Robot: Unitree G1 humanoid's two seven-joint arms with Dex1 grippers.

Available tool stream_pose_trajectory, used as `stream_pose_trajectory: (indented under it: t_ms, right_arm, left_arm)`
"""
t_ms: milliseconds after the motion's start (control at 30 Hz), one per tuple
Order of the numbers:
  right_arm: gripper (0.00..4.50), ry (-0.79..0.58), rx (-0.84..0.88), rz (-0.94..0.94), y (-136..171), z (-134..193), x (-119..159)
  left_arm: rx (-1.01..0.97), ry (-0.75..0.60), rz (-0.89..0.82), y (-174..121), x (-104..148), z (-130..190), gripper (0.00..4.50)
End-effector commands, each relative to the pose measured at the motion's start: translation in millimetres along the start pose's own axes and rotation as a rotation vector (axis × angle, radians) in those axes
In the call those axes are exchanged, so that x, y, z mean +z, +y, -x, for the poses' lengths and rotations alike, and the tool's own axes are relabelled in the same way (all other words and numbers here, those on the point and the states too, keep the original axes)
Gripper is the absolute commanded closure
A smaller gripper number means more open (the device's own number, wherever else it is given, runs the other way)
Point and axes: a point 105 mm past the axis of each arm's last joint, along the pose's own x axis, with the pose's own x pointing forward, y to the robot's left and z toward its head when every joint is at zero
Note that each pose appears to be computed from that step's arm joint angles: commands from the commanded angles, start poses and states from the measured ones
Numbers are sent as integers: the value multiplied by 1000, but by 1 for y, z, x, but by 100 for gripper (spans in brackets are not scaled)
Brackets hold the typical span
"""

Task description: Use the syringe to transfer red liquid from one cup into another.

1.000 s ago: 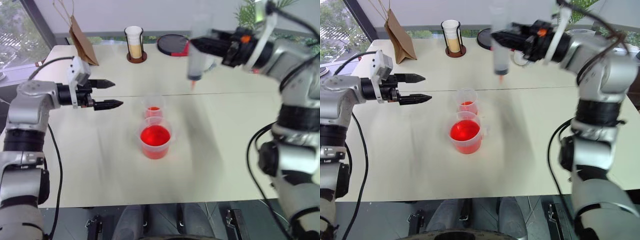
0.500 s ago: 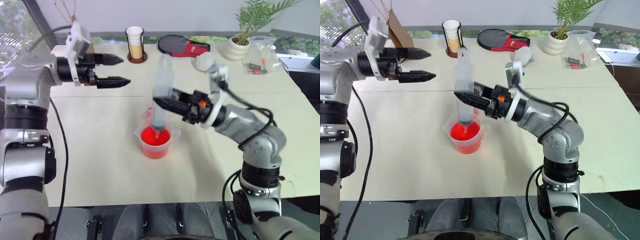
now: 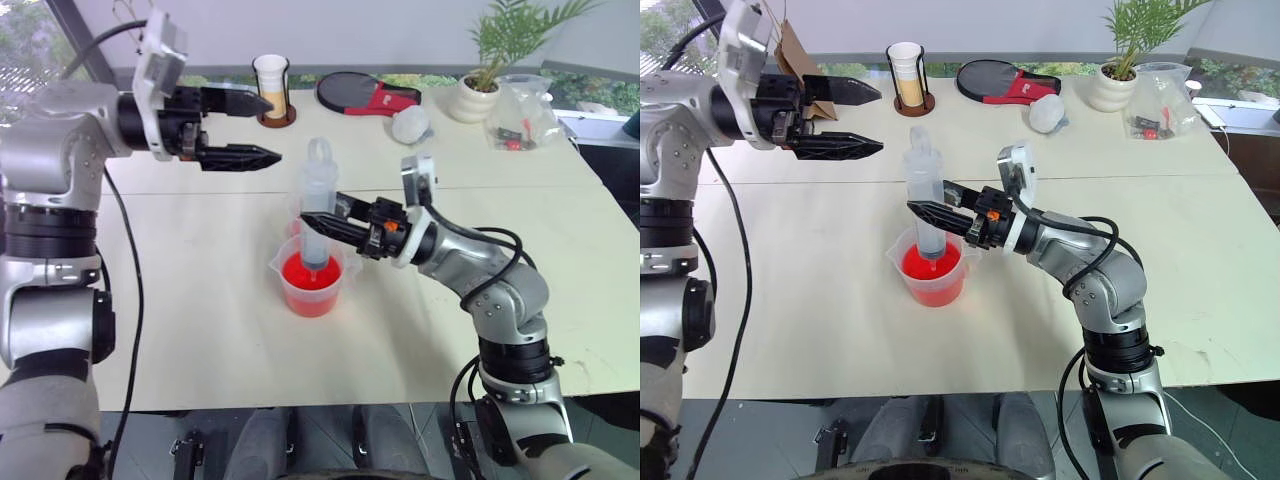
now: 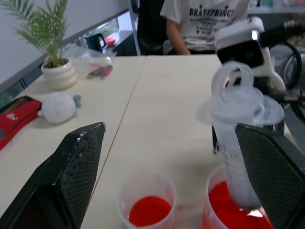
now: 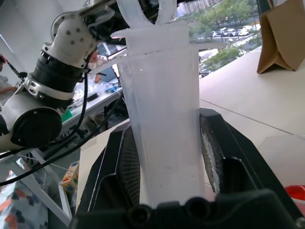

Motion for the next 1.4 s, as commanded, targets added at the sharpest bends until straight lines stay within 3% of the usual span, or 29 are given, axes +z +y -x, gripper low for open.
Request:
stream_pose_trajectory:
  t_ms: [33,467,567,800,1067,1400]
  right_arm:
    - [307,-20,8,47,2,-1,7]
    - [307,-4,-18,58,0,-4,-4]
    - [307,-9,-26,57,0,-5,-4]
    - [307,6,-35,66,1,-6,-11]
    - [307,29,-45,83,6,-4,-24]
    - [307,52,-33,71,10,-4,-33]
  left_arm:
    - [-6,-55,-58,1,18,-1,0]
    - [-85,-57,-59,-5,4,-27,0]
    - [-87,-38,-69,-5,-1,-30,87]
    - [-110,-57,-66,-11,-1,-38,445]
    - [-175,-88,-1,-31,-3,-40,448]
    - [-127,-192,8,-22,19,-39,448]
